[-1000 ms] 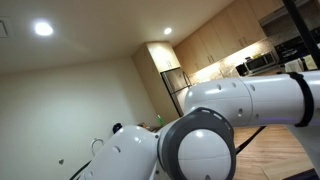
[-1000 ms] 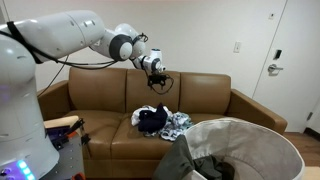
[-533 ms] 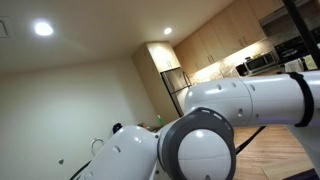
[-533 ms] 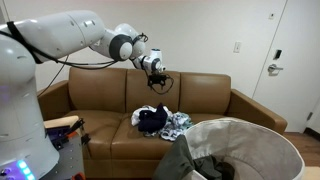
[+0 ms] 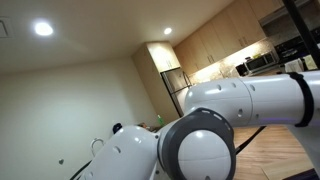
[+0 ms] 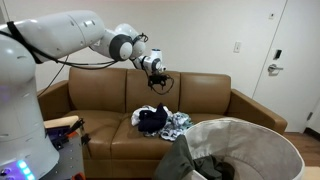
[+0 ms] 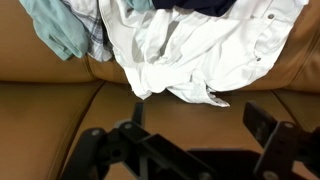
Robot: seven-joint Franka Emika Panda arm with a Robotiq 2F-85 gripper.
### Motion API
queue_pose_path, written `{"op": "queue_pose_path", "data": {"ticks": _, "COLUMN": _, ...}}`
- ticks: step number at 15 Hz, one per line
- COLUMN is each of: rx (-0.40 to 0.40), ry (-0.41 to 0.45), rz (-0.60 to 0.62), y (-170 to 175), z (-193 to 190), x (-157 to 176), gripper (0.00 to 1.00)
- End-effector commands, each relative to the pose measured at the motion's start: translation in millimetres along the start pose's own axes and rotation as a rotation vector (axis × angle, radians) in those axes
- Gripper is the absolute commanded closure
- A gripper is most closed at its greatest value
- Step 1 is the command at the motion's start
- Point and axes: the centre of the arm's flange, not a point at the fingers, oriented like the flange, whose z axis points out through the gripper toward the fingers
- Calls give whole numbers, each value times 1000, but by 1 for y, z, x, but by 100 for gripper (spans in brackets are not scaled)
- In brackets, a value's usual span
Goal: Pick up the dark blue clothing from the sofa and put it inside the laundry bag
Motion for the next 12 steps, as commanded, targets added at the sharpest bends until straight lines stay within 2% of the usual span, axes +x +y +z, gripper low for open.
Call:
{"op": "queue_pose_path", "data": {"ticks": 1, "rx": -7, "ry": -9, "rz": 8, "y": 9, "z": 0, "x": 6, "gripper": 0}}
{"op": "queue_pose_path", "data": {"ticks": 4, "rx": 14, "ry": -12, "rz": 14, "y": 27, "z": 10, "x": 10, "gripper": 0}}
{"op": "queue_pose_path", "data": {"ticks": 8, "rx": 56, "ry": -20, "rz": 19, "y": 58, "z": 44, "x": 10, "gripper": 0}}
{"op": "queue_pose_path", "data": {"ticks": 12, "rx": 102, "ry": -67, "rz": 87, "y": 71, "z": 82, "x": -6, "gripper": 0}}
